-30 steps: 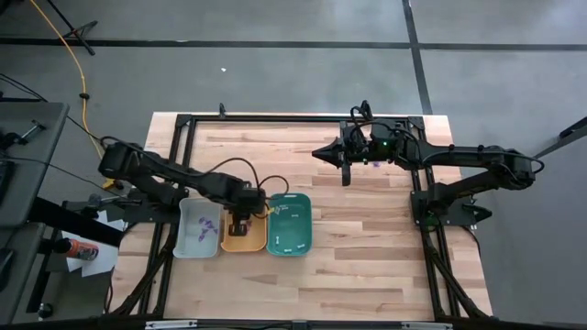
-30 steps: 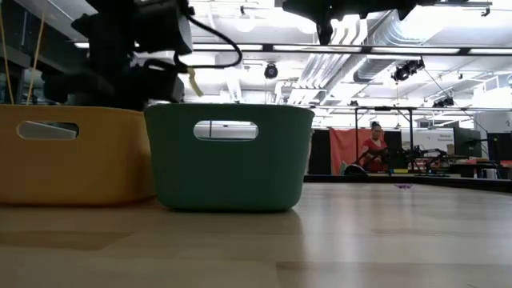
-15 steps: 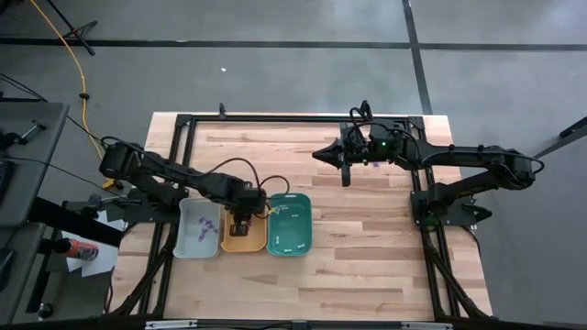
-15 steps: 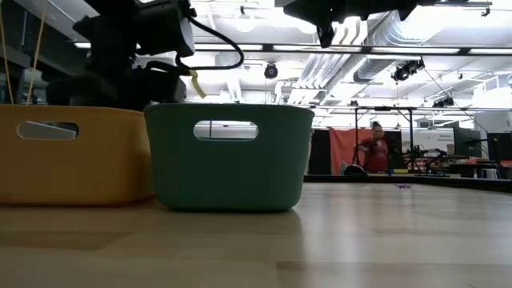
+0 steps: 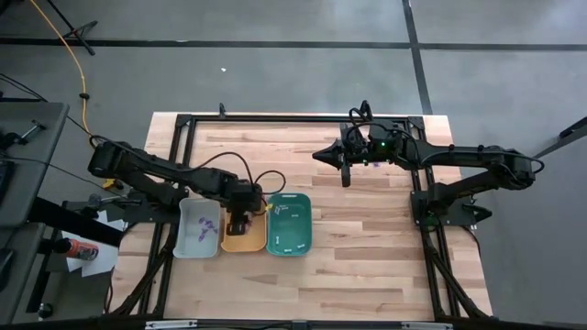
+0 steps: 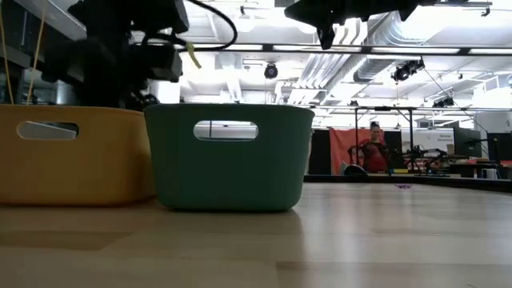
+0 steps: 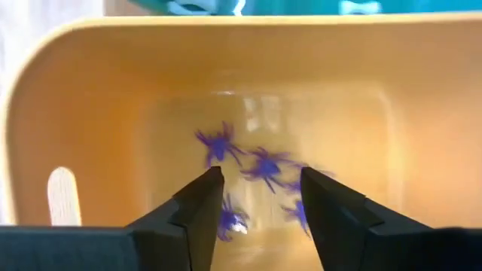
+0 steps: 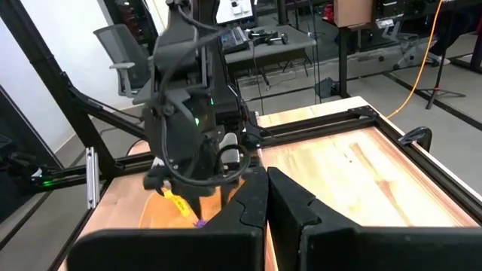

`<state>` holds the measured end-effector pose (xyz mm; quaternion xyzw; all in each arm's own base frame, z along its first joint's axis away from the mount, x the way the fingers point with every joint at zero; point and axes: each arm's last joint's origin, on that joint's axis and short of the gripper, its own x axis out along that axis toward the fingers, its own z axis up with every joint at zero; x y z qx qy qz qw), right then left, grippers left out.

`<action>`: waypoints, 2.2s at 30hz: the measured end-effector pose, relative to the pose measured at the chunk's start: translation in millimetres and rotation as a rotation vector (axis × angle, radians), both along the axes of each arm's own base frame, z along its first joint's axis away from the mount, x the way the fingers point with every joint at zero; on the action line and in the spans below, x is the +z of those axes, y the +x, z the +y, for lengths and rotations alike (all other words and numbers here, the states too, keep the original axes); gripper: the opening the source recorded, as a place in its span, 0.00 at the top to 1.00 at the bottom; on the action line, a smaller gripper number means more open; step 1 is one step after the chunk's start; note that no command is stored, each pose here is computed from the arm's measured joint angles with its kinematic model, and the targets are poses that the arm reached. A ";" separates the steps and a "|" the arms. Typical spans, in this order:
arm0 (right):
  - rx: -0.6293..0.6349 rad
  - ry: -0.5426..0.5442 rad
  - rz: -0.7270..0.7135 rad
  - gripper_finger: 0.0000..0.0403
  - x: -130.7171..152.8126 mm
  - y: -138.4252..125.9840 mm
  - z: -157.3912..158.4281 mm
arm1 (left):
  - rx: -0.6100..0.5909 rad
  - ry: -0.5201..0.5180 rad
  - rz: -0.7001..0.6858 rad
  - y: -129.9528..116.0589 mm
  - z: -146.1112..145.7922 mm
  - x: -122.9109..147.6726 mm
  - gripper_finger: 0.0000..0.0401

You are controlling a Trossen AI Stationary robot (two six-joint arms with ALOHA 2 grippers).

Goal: Sort Halloween decoration
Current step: Put the purple spider toy into the yellow bin

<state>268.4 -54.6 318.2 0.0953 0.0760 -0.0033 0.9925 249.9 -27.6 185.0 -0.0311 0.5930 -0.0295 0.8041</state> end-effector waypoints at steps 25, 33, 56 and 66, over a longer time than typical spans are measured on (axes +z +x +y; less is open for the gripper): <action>0.001 -0.002 -0.008 1.00 0.8 0.1 0.1 | 0.275 0.118 -1.096 -44.2 70.9 173.5 0.92; 0.001 -0.009 -0.039 1.00 3.8 0.5 0.0 | 0.326 -0.038 -1.306 -33.7 63.4 139.7 0.99; -0.010 0.072 -0.044 1.00 4.4 0.6 0.0 | 0.326 -0.048 -1.349 -33.8 62.6 135.7 1.00; -0.274 0.236 0.030 1.00 7.4 -2.2 -22.1 | 0.340 -0.040 -1.349 -33.9 63.0 135.5 1.00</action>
